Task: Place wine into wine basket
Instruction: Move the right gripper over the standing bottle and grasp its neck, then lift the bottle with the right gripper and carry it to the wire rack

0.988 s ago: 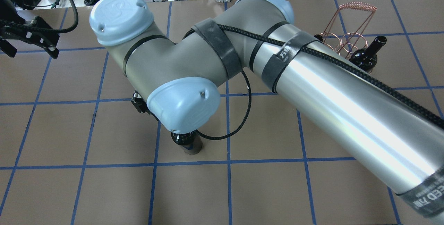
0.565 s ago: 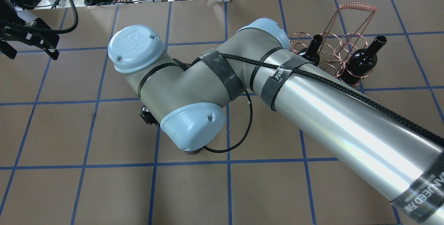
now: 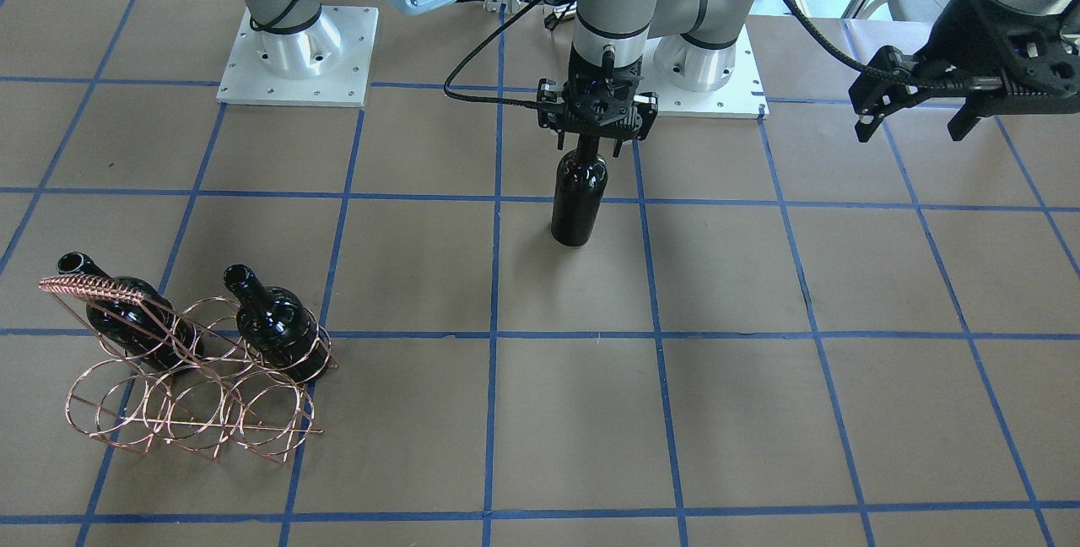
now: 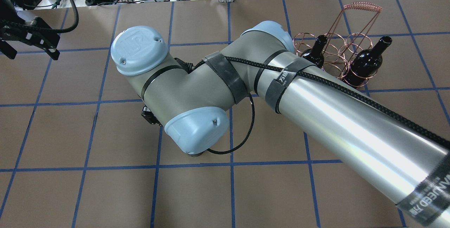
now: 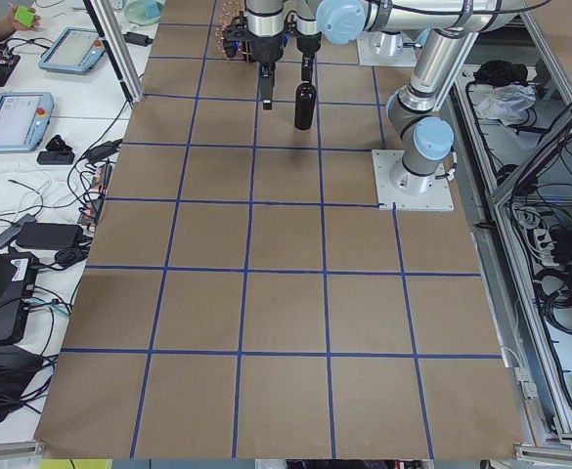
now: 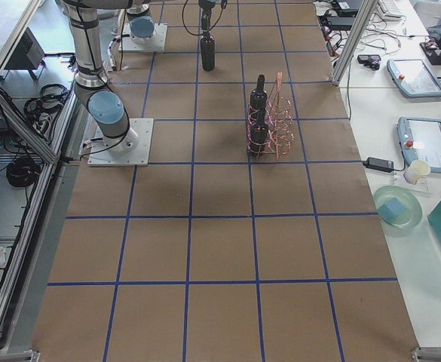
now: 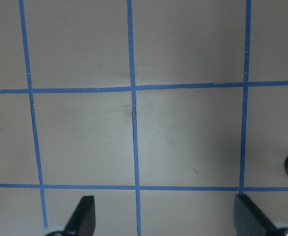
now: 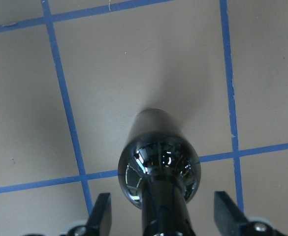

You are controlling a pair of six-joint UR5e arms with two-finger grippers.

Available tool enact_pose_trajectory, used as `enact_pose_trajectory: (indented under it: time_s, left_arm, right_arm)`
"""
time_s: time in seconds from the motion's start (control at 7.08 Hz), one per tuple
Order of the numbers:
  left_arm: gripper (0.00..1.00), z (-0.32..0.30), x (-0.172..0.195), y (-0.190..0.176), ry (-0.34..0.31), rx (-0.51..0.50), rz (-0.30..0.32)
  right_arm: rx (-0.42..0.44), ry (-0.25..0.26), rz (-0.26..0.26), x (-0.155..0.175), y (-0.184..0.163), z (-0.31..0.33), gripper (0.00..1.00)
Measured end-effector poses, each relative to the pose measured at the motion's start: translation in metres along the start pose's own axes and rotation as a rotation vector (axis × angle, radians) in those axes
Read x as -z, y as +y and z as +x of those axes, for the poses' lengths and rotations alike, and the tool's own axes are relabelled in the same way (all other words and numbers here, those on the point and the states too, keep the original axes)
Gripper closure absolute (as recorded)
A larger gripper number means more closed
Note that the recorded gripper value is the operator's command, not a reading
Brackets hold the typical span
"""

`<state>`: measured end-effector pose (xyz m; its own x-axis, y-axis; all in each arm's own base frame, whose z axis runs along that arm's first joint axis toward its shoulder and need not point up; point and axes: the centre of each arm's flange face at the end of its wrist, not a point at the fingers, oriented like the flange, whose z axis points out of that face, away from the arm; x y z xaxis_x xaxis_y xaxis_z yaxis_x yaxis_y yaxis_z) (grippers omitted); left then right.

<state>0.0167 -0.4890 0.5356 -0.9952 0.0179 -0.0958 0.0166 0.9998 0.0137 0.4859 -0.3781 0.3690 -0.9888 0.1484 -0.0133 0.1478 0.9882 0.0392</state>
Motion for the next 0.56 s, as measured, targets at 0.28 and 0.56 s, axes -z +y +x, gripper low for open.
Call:
enact_pose_trajectory:
  time_s: [0.28,0.56]
  left_arm:
    - [0.00,0.000,-0.001,0.001,0.002,0.000,-0.005]
    - [0.00,0.000,-0.001,0.001,0.004,-0.001,-0.012]
  right_arm:
    - [0.006,0.002,0.001,0.000,-0.002,0.001,0.90]
    - [-0.005,-0.012,0.011,0.011,-0.010,0.008,0.90]
